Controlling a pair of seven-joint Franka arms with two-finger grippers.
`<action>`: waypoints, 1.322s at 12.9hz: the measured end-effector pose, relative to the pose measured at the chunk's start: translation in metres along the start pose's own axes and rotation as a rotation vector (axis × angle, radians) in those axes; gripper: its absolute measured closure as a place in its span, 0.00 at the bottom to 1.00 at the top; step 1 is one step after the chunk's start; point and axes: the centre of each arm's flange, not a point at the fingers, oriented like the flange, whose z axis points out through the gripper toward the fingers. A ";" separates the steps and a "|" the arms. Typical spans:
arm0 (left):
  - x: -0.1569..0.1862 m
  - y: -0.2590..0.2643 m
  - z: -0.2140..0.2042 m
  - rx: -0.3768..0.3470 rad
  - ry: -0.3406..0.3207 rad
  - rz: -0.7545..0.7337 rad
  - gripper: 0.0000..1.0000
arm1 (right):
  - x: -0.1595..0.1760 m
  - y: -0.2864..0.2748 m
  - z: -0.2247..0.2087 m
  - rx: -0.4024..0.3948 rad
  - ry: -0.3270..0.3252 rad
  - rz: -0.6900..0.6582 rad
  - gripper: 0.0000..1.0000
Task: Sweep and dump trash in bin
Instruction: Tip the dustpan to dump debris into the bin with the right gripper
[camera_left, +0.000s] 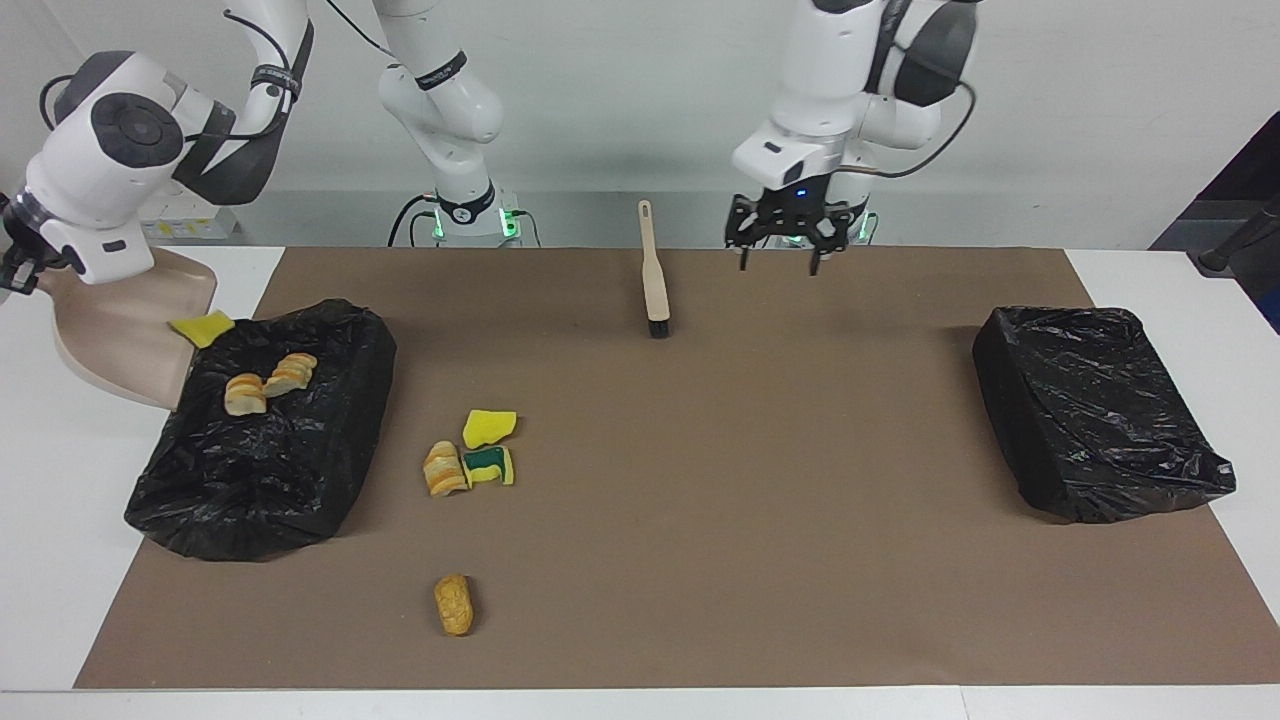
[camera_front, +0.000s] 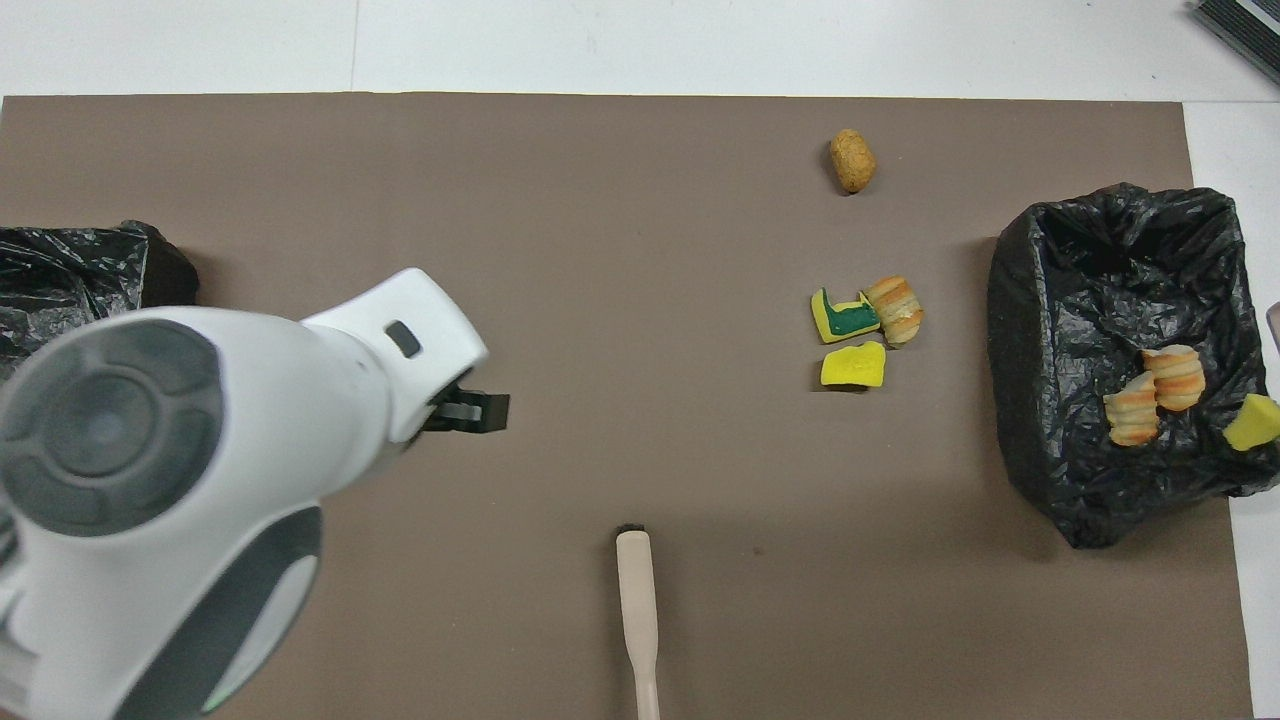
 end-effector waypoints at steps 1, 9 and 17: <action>0.009 -0.032 -0.019 0.008 0.004 0.020 0.00 | -0.002 0.000 -0.011 -0.012 -0.021 -0.004 0.68; 0.021 -0.208 -0.101 0.035 -0.043 0.094 0.00 | 0.039 0.022 -0.070 -0.087 0.118 0.047 0.68; 0.036 -0.249 -0.096 -0.010 -0.067 0.118 0.00 | 0.130 0.029 -0.135 0.065 0.556 0.292 0.68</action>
